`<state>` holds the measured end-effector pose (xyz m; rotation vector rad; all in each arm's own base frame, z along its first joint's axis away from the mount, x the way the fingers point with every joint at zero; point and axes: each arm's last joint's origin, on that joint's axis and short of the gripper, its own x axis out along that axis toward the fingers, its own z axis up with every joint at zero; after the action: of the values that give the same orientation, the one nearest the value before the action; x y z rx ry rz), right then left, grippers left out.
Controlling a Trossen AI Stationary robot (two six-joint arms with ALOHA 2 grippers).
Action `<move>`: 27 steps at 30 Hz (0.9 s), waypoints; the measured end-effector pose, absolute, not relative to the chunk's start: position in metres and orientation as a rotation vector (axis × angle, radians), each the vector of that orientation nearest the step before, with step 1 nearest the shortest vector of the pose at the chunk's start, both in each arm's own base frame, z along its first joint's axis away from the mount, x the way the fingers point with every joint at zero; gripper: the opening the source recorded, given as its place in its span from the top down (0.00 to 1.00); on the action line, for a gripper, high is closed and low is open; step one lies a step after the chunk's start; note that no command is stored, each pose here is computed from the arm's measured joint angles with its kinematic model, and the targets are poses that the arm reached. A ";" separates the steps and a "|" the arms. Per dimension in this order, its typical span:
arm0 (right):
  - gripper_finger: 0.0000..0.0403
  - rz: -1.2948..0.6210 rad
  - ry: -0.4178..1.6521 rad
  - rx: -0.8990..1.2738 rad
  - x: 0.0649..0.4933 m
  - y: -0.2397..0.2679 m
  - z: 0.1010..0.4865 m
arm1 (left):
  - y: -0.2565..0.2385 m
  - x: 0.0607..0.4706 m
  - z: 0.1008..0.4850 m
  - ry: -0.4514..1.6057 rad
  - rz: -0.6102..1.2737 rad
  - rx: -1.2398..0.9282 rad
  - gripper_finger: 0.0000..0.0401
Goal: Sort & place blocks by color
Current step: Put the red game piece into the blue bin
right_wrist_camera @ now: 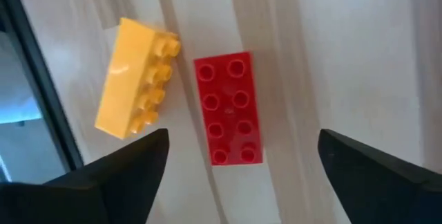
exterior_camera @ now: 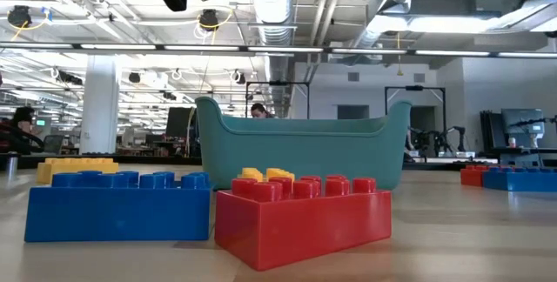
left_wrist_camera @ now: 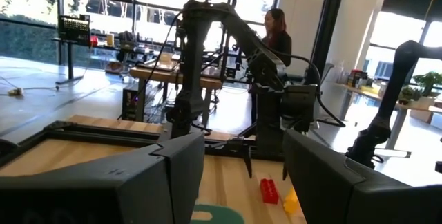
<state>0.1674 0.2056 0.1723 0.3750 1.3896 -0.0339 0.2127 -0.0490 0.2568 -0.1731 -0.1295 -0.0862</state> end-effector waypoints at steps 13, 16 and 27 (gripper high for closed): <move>0.06 -0.003 1.348 0.406 0.167 0.206 0.163 | -0.049 0.213 0.257 -0.130 -0.074 -0.170 0.54; 0.06 -0.011 1.324 0.391 0.166 0.207 0.163 | -0.049 0.213 0.257 -0.130 -0.074 -0.170 0.54; 0.07 -0.062 1.433 0.308 0.171 0.220 0.130 | -0.049 0.213 0.256 -0.124 -0.075 -0.178 0.54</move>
<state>0.1711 0.2197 0.1303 0.3083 1.4334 -0.0621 0.2128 -0.0486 0.2562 -0.1775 -0.1245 -0.0747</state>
